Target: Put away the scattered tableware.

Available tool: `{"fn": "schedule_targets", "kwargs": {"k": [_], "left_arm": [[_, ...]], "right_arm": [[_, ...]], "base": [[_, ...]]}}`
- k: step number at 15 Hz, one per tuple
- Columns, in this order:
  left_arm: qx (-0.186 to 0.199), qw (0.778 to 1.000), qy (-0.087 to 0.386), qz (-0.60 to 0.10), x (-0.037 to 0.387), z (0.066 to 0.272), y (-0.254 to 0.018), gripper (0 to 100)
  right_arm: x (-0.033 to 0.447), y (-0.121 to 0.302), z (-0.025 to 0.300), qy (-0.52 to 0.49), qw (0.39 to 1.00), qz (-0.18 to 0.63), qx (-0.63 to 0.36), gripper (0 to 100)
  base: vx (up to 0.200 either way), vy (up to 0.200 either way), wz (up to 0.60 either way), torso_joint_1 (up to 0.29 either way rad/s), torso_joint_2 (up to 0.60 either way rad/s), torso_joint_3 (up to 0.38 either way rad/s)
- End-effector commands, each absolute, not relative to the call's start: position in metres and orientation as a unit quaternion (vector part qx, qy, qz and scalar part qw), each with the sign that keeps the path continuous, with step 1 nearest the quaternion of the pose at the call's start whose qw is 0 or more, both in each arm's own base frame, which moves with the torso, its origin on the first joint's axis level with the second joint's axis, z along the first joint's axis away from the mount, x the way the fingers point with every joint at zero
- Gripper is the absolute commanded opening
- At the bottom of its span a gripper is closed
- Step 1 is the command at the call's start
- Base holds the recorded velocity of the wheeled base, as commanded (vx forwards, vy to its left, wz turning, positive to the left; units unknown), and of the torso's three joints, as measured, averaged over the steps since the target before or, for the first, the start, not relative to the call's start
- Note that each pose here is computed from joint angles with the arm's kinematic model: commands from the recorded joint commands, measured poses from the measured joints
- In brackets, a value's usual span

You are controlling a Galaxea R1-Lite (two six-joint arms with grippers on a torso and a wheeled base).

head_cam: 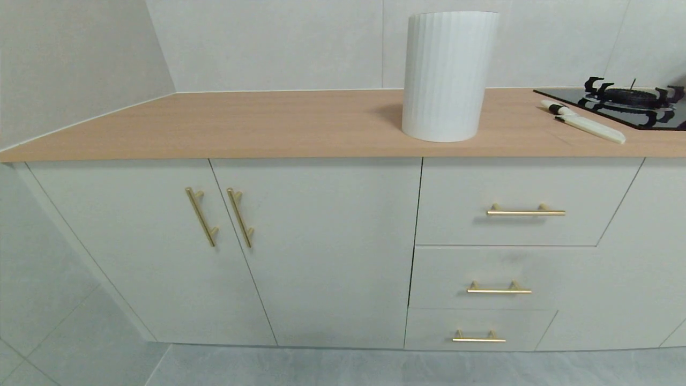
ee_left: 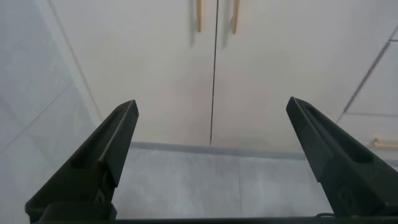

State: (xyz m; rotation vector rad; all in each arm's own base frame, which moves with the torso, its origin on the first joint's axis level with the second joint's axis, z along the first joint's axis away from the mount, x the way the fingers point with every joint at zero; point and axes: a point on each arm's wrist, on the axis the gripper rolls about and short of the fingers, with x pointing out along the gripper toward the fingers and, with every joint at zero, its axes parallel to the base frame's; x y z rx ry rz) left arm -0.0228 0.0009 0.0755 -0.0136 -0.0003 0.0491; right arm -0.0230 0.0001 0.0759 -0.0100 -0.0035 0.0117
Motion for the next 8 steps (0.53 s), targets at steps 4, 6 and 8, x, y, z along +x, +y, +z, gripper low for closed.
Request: {"fn": "schedule_targets", "kwargs": {"k": [4,6,8], "left_arm": [[-0.007,1.000,0.000,0.025,-0.0228,0.0755,0.0009,100],[-0.007,1.000,0.000,0.025,-0.0228,0.0755,0.0009,100],[-0.007,1.000,0.000,0.025,-0.0228,0.0755,0.0009,100]], "right_arm": [[-0.0228,0.0001,0.0761,-0.001,1.000,0.006,-0.005,100],[-0.0228,0.0001,0.0761,-0.001,1.000,0.006,-0.005,100],[-0.0228,0.0001,0.0761,-0.001,1.000,0.006,-0.005,100]], "base": [[0.200,0.000,0.00,-0.001,0.00,0.000],[0.200,0.000,0.00,0.002,0.00,0.000],[0.100,0.000,0.00,0.001,0.00,0.001]]}}
